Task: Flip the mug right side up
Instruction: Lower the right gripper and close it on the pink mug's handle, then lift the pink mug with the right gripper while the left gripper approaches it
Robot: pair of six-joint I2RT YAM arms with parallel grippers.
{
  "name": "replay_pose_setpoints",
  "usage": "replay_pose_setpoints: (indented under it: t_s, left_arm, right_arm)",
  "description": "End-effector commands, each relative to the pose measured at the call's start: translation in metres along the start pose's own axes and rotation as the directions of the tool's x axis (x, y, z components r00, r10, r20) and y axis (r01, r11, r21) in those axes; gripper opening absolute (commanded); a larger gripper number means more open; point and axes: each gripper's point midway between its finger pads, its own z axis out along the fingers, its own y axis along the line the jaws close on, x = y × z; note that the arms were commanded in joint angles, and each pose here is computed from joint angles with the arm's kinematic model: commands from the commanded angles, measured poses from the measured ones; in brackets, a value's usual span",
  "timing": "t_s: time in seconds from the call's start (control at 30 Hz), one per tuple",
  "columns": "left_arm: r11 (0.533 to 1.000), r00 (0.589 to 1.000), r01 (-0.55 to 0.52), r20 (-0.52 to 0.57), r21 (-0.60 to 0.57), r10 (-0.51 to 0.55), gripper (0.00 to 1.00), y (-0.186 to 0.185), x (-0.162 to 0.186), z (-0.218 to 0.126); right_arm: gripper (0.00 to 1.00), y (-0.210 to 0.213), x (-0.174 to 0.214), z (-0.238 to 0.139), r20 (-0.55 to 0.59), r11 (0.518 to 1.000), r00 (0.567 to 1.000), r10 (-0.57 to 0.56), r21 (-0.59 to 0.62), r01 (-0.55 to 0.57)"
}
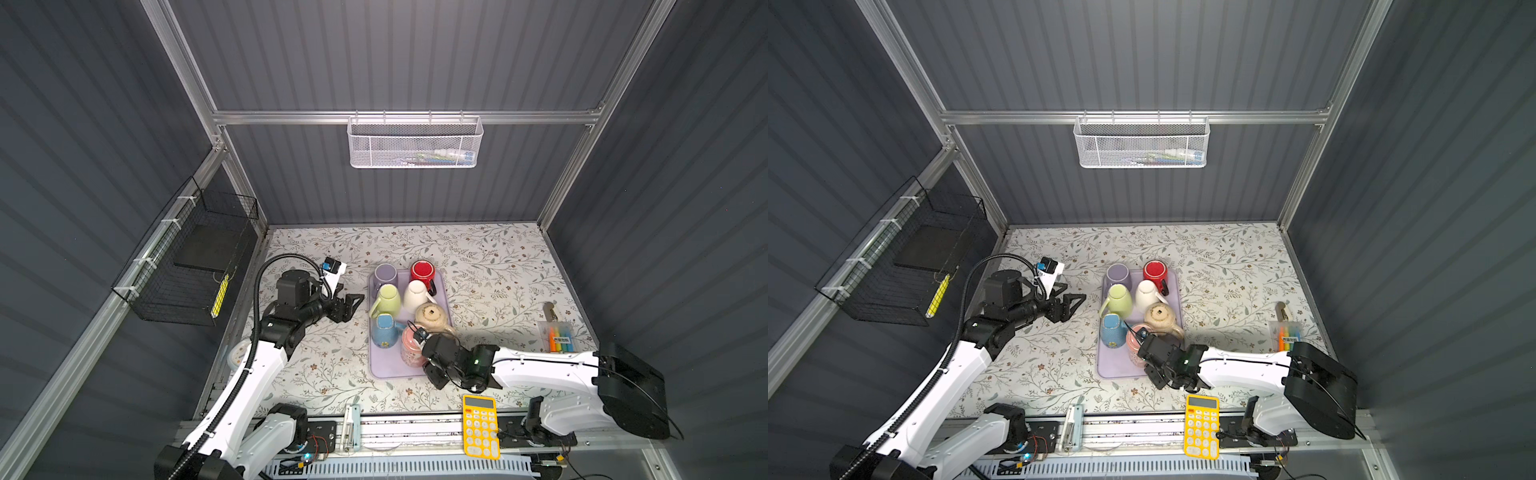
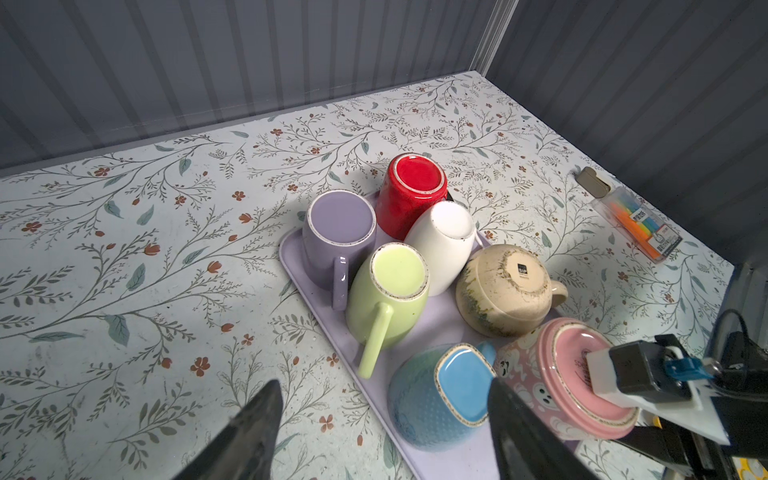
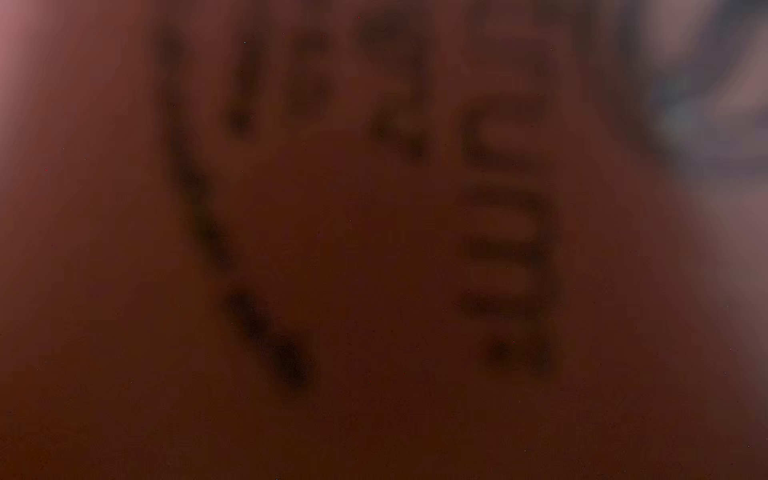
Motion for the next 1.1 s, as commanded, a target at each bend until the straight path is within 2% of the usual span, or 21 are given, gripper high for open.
replay_pose_setpoints:
  t_s: [0.0, 0.33, 0.7, 1.07]
  left_arm:
    - [0.999, 1.0, -0.018, -0.004, 0.032, 0.018, 0.78, -0.006, 0.003, 0.002]
    - [0.999, 1.0, -0.019, -0.006, 0.03, 0.02, 0.77, -0.006, 0.003, 0.002]
    - [0.999, 1.0, -0.021, -0.003, 0.029, 0.021, 0.77, -0.006, 0.002, 0.001]
    - [0.999, 1.0, -0.02, -0.007, 0.028, 0.02, 0.76, -0.005, 0.003, 0.002]
  right_arm:
    - [0.37, -0.007, 0.008, 0.005, 0.002, 0.999, 1.0, 0.014, 0.046, -0.014]
    - [0.26, -0.007, 0.011, 0.005, 0.054, 0.998, 0.998, 0.018, 0.051, -0.021]
    - [0.05, -0.012, -0.004, -0.019, 0.148, 0.999, 0.989, 0.018, 0.048, -0.025]
    - [0.0, -0.016, -0.031, -0.05, 0.265, 0.997, 0.961, 0.077, -0.009, -0.077]
